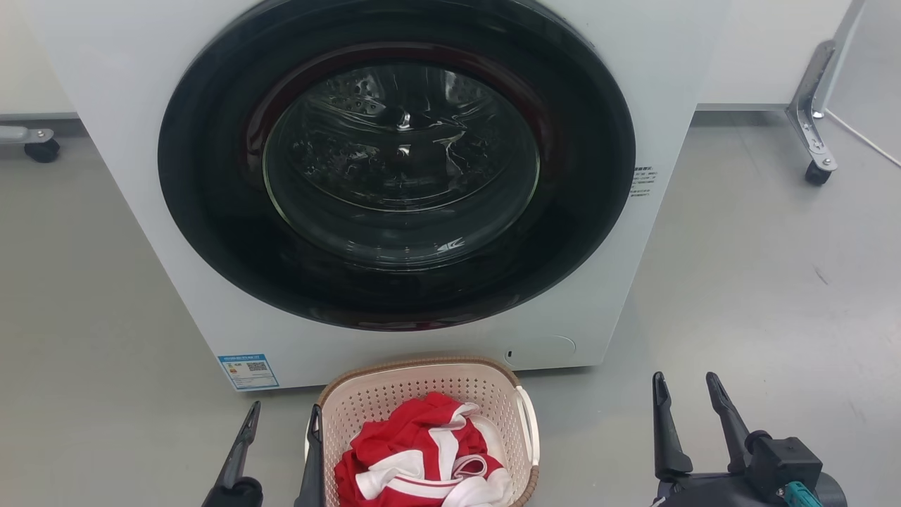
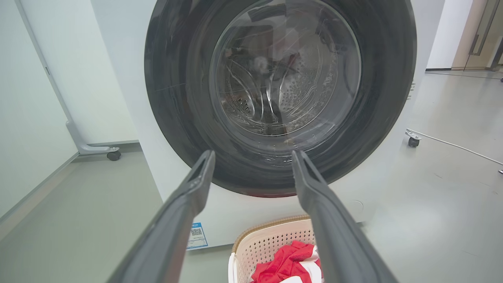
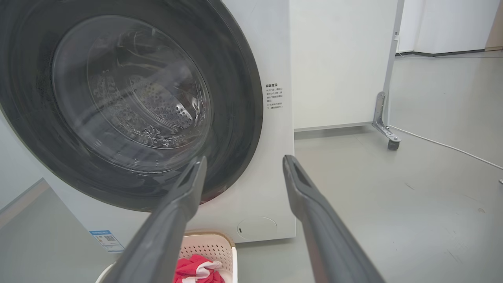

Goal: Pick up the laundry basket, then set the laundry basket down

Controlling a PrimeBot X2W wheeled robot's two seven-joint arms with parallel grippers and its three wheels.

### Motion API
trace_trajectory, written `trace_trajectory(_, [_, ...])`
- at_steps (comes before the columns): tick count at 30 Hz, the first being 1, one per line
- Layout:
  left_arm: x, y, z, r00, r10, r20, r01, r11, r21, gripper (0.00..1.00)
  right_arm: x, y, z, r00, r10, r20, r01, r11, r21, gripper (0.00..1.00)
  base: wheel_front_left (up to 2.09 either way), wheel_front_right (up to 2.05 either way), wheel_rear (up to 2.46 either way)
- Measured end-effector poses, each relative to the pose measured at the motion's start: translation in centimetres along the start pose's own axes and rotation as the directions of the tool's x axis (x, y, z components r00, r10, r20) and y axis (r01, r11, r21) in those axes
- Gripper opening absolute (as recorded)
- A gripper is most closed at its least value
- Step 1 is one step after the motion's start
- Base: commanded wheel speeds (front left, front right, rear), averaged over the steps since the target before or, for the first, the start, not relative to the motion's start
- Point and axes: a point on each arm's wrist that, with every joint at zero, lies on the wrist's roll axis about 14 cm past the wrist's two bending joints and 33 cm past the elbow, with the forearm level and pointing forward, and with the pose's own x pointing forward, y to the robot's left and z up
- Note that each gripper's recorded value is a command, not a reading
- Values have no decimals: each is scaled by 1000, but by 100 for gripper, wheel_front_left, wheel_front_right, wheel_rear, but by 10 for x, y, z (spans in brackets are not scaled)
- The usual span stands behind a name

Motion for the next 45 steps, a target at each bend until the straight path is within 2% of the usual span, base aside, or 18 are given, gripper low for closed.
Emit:
trace_trajectory(24, [9, -3, -6, 1000, -1, -18, 1, 1000, -19, 100, 8, -4, -8, 1000, -2, -18, 2, 1000, 9, 100, 0, 0, 0])
trace_trajectory(32, [30, -4, -13, 1000, -2, -31, 2, 1000, -24, 100, 33, -3, -9, 1000, 16, -10, -16, 1000, 13, 100, 0, 0, 0])
trace_trajectory(45, [70, 4, -65, 987, 24, -159, -32, 998, -47, 100, 77, -22, -58, 993, -5, -114, 7, 1000, 15, 100, 0, 0, 0])
